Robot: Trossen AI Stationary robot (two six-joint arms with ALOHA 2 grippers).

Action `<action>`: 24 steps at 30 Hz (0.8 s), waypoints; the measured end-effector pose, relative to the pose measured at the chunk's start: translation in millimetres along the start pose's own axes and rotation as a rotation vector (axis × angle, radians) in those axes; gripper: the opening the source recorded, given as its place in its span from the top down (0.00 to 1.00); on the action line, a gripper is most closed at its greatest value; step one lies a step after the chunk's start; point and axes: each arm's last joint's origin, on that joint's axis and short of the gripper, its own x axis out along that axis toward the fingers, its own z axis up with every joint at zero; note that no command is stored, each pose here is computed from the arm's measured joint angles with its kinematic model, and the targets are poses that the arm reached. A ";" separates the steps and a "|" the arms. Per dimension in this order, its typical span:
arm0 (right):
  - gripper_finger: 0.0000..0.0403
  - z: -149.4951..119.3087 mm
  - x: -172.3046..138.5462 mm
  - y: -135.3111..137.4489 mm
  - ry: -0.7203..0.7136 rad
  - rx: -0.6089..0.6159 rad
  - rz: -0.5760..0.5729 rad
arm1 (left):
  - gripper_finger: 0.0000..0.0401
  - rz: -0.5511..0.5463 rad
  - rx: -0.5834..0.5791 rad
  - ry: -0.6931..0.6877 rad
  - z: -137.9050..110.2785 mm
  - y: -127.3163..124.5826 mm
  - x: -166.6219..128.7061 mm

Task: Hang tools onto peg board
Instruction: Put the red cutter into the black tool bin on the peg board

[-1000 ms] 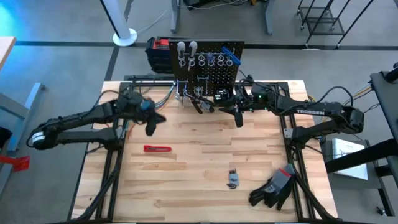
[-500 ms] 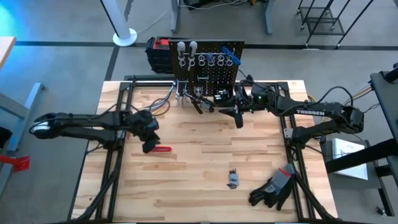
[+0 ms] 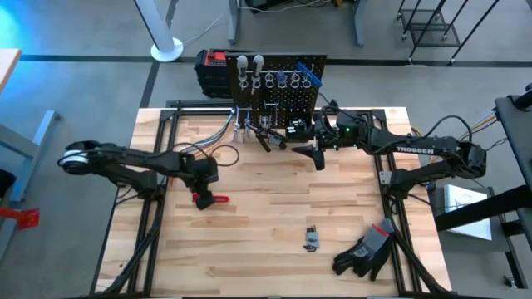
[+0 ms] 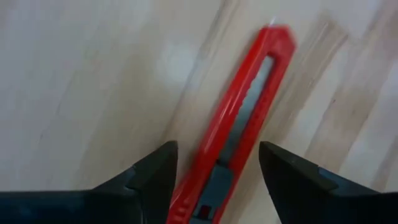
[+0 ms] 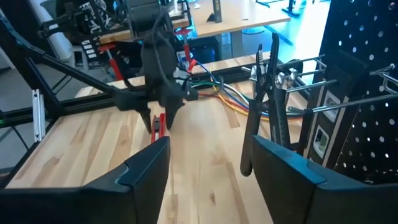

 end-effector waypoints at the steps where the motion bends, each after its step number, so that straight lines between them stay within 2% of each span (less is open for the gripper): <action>1: 0.45 0.0 0.0 0.0 0.000 0.000 0.000 | 0.45 0.006 0.005 0.019 0.8 -0.3 3.3; 6: 0.43 -0.7 0.0 -0.2 0.007 0.002 -0.001 | 0.45 0.036 -0.001 0.100 2.8 -1.1 16.7; 8: 0.43 -0.9 0.0 -0.2 0.008 0.001 -0.001 | 0.47 0.061 -0.042 0.109 3.5 -0.2 19.6; 11: 0.45 -0.9 0.0 -0.2 0.009 -0.007 -0.001 | 0.57 0.106 -0.060 0.112 2.6 0.8 20.9; 18: 0.49 -0.9 0.0 -0.2 0.008 -0.014 -0.003 | 0.93 0.208 -0.070 0.081 0.1 -0.6 20.6; 24: 0.52 -0.8 0.0 -0.2 0.008 -0.014 -0.004 | 0.93 0.215 -0.053 0.051 4.6 -6.8 16.1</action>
